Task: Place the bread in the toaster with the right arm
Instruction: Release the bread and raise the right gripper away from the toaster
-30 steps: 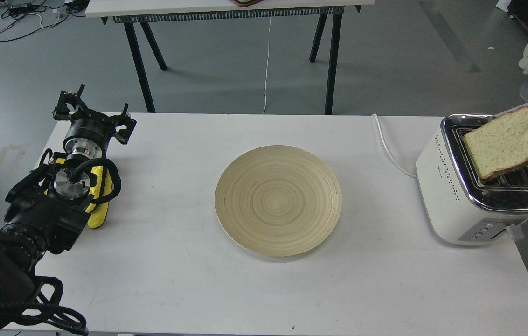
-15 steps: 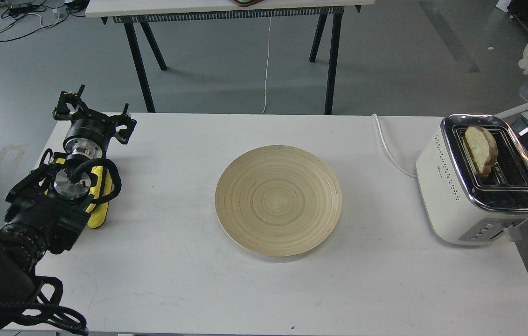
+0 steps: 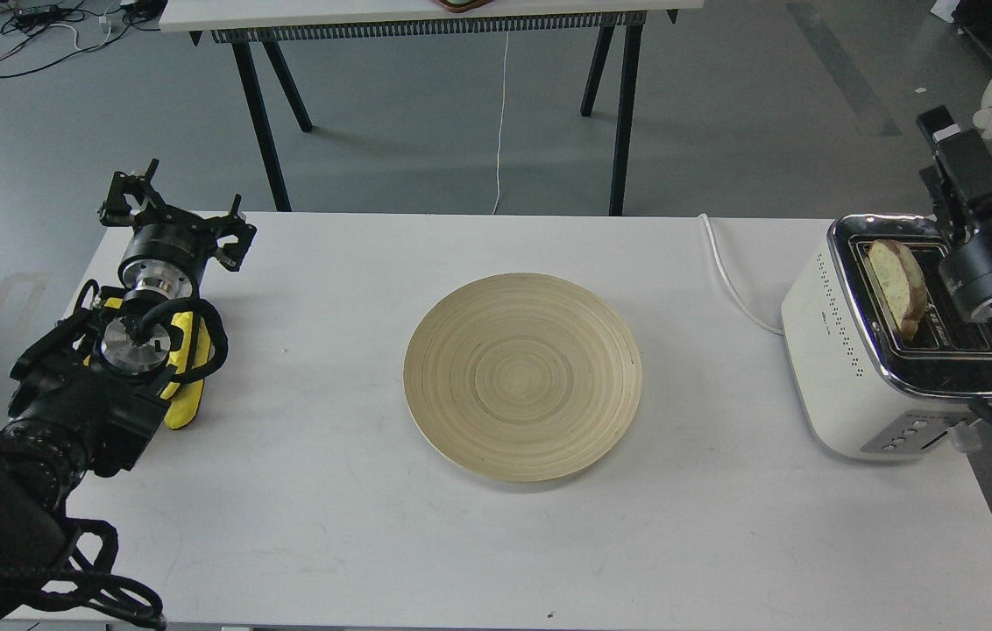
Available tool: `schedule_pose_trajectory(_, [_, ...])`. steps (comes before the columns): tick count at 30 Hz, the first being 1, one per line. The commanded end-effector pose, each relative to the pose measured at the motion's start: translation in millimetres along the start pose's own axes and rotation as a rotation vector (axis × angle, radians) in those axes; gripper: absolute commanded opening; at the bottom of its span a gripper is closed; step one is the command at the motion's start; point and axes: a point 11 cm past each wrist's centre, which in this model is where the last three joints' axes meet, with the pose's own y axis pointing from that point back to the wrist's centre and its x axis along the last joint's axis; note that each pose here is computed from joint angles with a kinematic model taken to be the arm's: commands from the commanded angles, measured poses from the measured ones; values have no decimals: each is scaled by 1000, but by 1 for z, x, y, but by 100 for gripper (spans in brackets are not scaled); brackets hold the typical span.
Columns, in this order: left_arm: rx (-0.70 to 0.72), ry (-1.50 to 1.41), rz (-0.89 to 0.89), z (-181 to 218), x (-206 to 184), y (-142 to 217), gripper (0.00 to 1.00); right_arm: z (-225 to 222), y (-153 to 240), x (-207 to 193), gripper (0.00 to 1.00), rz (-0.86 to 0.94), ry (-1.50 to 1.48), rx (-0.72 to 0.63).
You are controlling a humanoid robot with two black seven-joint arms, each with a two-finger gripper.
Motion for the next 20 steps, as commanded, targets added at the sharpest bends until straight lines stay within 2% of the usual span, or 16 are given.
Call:
schedule_pose_trajectory(1, [0,-1,0,0,0,0,100,9,-9,-36,98,47,-198,-44])
schedule_pose_trajectory(5, [0,-1,0,0,0,0,100,34,-17,-66,98,43,-428,-134])
schedule_pose_trajectory(10, [0,-1,0,0,0,0,100,41,-22,-82,99,-14,-671,-133])
schedule_pose_trajectory(20, [0,-1,0,0,0,0,100,39,-25,-74,99,75,-745,-114])
